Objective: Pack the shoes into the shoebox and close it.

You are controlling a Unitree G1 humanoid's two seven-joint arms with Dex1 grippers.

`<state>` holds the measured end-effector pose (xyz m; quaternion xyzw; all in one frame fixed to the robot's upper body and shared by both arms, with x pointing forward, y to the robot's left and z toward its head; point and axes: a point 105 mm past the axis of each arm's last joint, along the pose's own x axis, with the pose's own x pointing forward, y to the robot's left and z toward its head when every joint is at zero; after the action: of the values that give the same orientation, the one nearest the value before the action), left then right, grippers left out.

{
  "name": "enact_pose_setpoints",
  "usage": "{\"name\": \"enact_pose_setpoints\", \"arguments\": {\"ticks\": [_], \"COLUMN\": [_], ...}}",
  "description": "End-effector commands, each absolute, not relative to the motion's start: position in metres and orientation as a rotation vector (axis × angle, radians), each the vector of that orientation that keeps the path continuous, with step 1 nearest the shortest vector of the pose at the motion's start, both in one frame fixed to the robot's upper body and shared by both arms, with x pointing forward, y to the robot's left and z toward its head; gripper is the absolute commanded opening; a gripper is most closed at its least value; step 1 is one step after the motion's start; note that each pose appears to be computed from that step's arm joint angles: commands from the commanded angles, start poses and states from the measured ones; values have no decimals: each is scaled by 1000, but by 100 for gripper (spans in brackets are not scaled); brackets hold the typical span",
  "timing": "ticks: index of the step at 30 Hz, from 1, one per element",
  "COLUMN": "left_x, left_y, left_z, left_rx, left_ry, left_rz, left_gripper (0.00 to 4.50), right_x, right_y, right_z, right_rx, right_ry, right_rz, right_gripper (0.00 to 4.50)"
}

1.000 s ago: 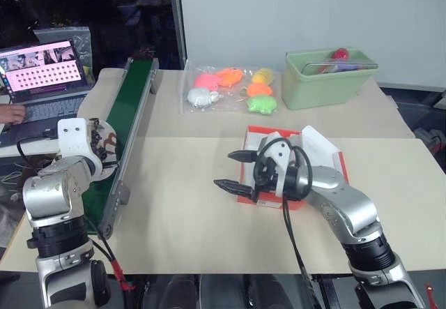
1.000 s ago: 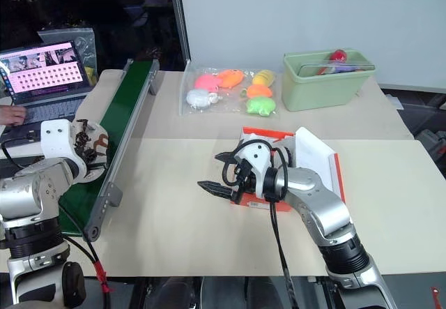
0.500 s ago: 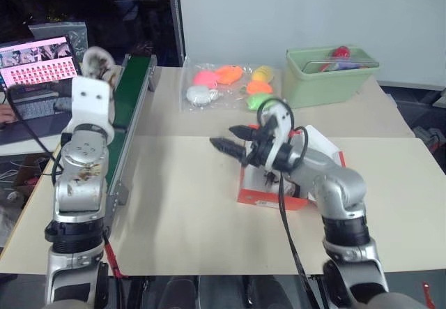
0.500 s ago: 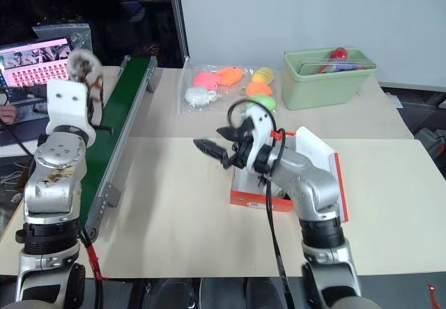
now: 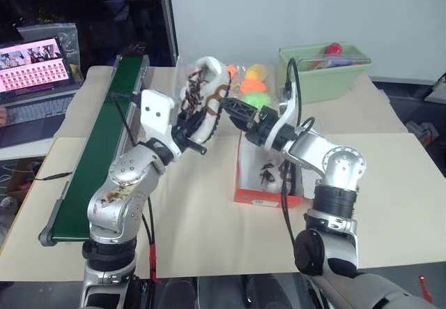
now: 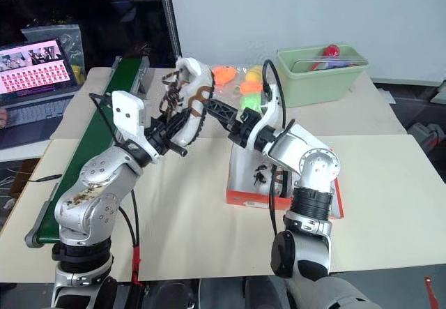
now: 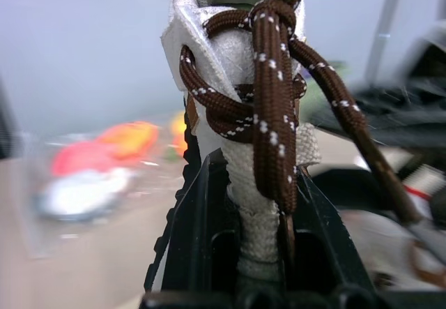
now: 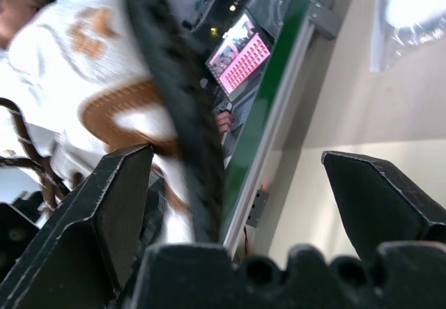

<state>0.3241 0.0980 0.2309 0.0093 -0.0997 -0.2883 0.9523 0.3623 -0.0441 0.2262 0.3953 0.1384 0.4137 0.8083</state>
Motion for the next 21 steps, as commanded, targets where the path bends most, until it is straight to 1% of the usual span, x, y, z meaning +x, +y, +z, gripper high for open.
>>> {"name": "enact_pose_setpoints", "arguments": {"ticks": [1,5,9,15,17,19,20,21], "left_x": [311,312,312,313,313,313,313,313], "left_y": [83,82,82,81,81,81,81,80], "left_z": [246,246,247,246,246,246,245,245], "left_rx": [21,17,14,16,14,13,12,13], "left_ry": [-254,-246,-246,-242,-241,-239,-239,-238], "left_rz": [-680,-685,-693,-693,-691,-692,-692,-694], "left_gripper": [25,25,21,21,21,21,21,21], "right_x": [355,352,351,350,350,349,348,347], "right_y": [-33,-28,-27,-25,-25,-24,-24,-24], "right_z": [246,246,246,250,252,254,255,256], "right_rx": [822,815,823,834,839,861,871,883], "right_ry": [237,238,235,225,223,219,216,214], "right_rz": [948,958,958,973,978,986,989,992], "right_gripper": [450,450,347,136,76,31,21,21]}}
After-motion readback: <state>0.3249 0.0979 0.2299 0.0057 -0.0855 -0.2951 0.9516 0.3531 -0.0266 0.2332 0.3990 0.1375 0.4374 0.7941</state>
